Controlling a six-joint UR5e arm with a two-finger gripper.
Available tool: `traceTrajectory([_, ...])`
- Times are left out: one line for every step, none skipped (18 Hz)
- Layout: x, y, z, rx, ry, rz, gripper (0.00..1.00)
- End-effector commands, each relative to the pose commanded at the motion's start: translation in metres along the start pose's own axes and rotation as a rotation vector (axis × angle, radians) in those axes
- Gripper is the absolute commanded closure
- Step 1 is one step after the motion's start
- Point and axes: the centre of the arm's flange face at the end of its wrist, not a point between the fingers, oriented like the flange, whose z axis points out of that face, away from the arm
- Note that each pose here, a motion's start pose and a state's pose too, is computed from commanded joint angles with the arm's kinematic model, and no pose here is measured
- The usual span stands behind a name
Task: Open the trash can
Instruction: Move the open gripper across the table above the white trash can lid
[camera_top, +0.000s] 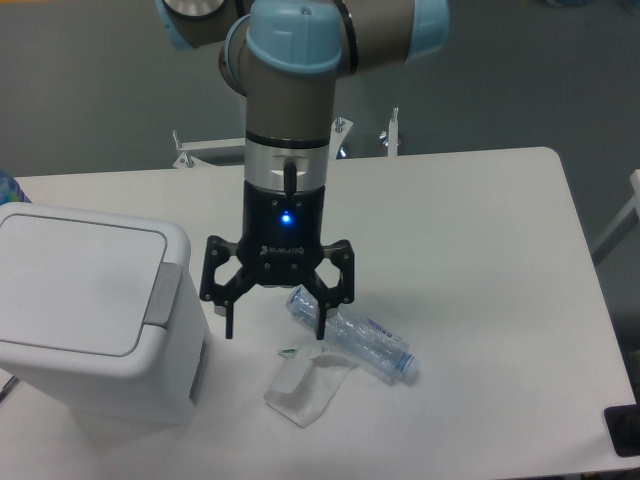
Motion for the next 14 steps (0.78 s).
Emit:
traceTrajectory([0.006,0.006,-0.001,-0.009,0.004,0.004,0.00])
traceTrajectory([0.009,0.012,-0.003,-0.014,0.005,0.005,0.00])
traceTrajectory([0.012,0.015,-0.008,-0.011,0.005,0.007,0.00])
traceTrajectory([0.015,0.014,-0.011,-0.006,0.006,0.005,0.00])
traceTrajectory([0.018,0.013,-0.016,0.001,0.005,-0.011,0.00])
traceTrajectory([0.020,0.014,-0.019,0.003,0.006,-0.034,0.00])
traceTrajectory([0.024,0.013,-0.024,0.010,0.008,-0.048,0.00])
traceTrajectory([0.031,0.015,-0.028,0.014,0.011,-0.050,0.00])
traceTrajectory([0.036,0.016,-0.030,0.014,0.015,-0.049,0.00])
traceTrajectory([0.040,0.016,-0.033,0.018,0.018,-0.045,0.00])
traceTrajectory([0.049,0.017,-0.030,0.012,0.027,-0.033,0.00])
traceTrajectory([0.054,0.020,-0.024,0.001,0.032,-0.029,0.00])
traceTrajectory([0.055,0.023,-0.018,-0.010,0.035,-0.033,0.00])
traceTrajectory([0.055,0.024,-0.015,-0.016,0.036,-0.034,0.00])
